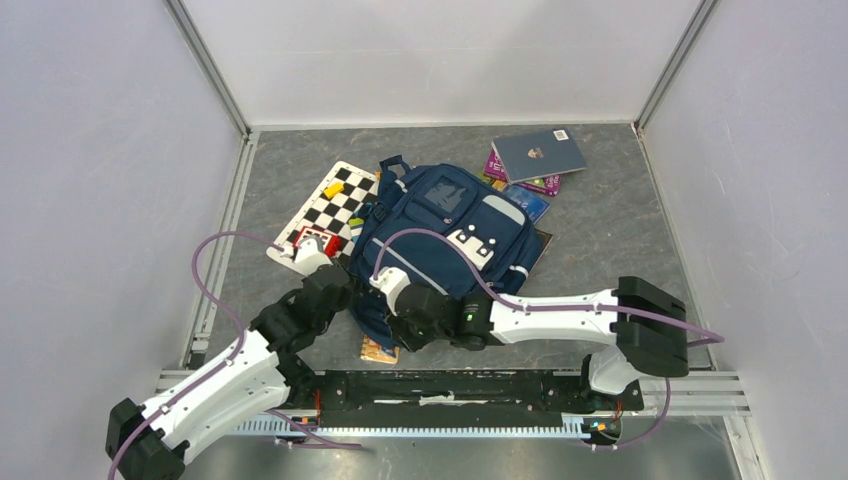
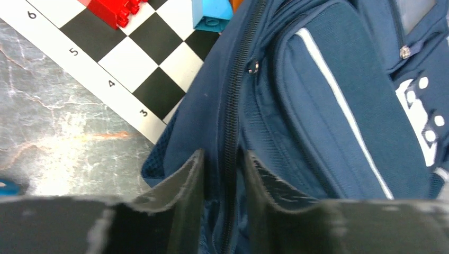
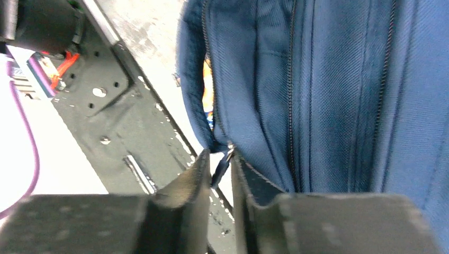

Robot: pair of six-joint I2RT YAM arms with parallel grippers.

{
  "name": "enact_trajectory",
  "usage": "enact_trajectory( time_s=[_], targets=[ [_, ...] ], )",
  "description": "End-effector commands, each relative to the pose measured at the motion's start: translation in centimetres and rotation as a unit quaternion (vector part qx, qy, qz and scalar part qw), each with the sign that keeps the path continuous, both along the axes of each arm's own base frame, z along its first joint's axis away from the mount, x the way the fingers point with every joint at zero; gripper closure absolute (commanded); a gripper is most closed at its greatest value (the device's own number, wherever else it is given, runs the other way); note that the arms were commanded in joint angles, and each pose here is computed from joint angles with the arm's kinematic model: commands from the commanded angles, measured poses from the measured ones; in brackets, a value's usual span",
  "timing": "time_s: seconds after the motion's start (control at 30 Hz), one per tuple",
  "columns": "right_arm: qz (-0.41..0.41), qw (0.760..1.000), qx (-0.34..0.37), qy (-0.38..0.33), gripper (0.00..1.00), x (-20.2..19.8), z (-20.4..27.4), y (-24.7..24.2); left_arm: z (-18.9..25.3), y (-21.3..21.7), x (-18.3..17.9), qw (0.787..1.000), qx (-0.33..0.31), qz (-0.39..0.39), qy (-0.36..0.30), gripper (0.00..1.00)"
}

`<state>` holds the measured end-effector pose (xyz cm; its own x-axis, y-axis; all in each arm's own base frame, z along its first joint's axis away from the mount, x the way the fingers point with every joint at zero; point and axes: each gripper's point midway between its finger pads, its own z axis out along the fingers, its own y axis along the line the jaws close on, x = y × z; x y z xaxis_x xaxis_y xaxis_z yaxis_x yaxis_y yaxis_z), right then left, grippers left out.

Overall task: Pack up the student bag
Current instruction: Unzip the student bag at the center of the board.

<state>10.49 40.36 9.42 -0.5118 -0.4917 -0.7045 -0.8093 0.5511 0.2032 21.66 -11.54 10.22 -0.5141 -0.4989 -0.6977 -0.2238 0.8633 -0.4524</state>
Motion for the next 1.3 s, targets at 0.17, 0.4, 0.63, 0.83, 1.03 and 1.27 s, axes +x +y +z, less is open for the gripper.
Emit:
enact_trajectory(
  time_s=[0.17, 0.4, 0.63, 0.83, 1.03, 1.27],
  targets=[
    [-0.036, 0.992, 0.105, -0.066, 0.51, 1.3, 7.7, -1.2, 4.8, 1.0, 0.0, 0.996, 0.07, -0.044, -0.039, 0.09],
    [-0.026, 0.985, 0.081, -0.149, 0.33, 2.5, 7.8, -5.4, 7.3, -1.0, -0.7, 0.987, 0.078, -0.132, -0.04, 0.04],
    [0.065, 0.973, 0.045, -0.215, 0.29, 1.9, 4.7, -7.0, 6.5, -4.7, -2.4, 0.97, 0.062, -0.237, 0.001, 0.12],
    [0.085, 0.964, 0.037, -0.249, 0.28, 2.1, 3.4, -7.1, 8.4, -4.6, -2.6, 0.969, 0.053, -0.24, -0.025, 0.11],
    [0.094, 0.958, -0.005, -0.27, 0.3, 2.3, 1.7, -6.7, 8.6, -5.2, -3.8, 0.95, 0.069, -0.302, -0.03, 0.14],
    [0.084, 0.948, -0.034, -0.305, 0.32, 0.9, 1.6, -6.3, 8.0, -4.1, -4.2, 0.951, 0.083, -0.297, -0.026, 0.15]
  ],
)
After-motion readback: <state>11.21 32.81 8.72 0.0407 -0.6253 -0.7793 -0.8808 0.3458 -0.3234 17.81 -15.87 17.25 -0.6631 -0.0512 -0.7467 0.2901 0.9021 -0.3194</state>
